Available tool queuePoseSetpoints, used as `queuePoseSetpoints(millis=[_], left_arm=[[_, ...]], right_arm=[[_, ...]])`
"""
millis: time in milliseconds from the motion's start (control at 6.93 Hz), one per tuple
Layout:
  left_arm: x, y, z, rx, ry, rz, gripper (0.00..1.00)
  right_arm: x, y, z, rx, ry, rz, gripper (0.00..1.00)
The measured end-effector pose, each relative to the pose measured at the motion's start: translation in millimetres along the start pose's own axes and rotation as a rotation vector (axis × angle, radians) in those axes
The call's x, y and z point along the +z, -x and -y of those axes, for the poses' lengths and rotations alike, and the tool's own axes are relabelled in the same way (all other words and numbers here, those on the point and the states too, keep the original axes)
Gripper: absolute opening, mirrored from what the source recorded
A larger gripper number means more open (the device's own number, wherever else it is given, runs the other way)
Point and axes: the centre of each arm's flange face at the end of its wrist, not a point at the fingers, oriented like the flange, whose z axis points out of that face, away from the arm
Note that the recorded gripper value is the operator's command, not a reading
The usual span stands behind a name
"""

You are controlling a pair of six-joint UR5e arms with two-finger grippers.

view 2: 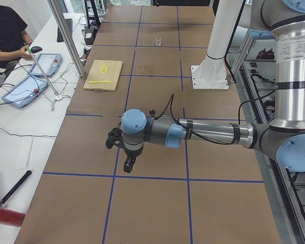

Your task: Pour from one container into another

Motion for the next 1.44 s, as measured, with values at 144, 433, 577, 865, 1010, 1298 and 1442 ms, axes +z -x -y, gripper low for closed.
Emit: queuePoseSetpoints(millis=[144, 433, 577, 865, 1010, 1298, 1442], left_arm=[[1.2, -0.9, 1.6, -0.022, 0.004, 0.001, 1.00], [3.9, 5.2, 4.0, -0.051, 0.044, 0.084, 1.00], [1.7, 8.0, 0.3, -0.055, 0.075, 0.115, 1.00], [-5.4, 4.5, -7.0, -0.028, 0.101, 0.123, 1.00], [-7.5, 1.8, -7.6, -0.023, 0.101, 0.110, 1.00], [-9.8, -2.2, -5.2, -0.017, 0.091, 0.087, 1.00], [-10.5, -2.9, -4.7, -0.016, 0.088, 0.084, 1.00]], right_arm=[[4.1, 0.8, -3.7, -0.007, -0.018, -0.002, 1.00], [4.1, 3.9, -3.9, -0.023, -0.057, 0.001, 1.00], [4.6, 4.4, -4.4, -0.025, -0.060, 0.003, 1.00], [9.2, 7.0, -3.9, -0.031, -0.052, 0.004, 1.00], [10.2, 8.0, -3.6, -0.035, -0.051, 0.005, 1.00], [11.2, 8.6, -3.7, -0.038, -0.050, 0.007, 1.00], [11.2, 8.8, -3.5, -0.039, -0.050, 0.007, 1.00]])
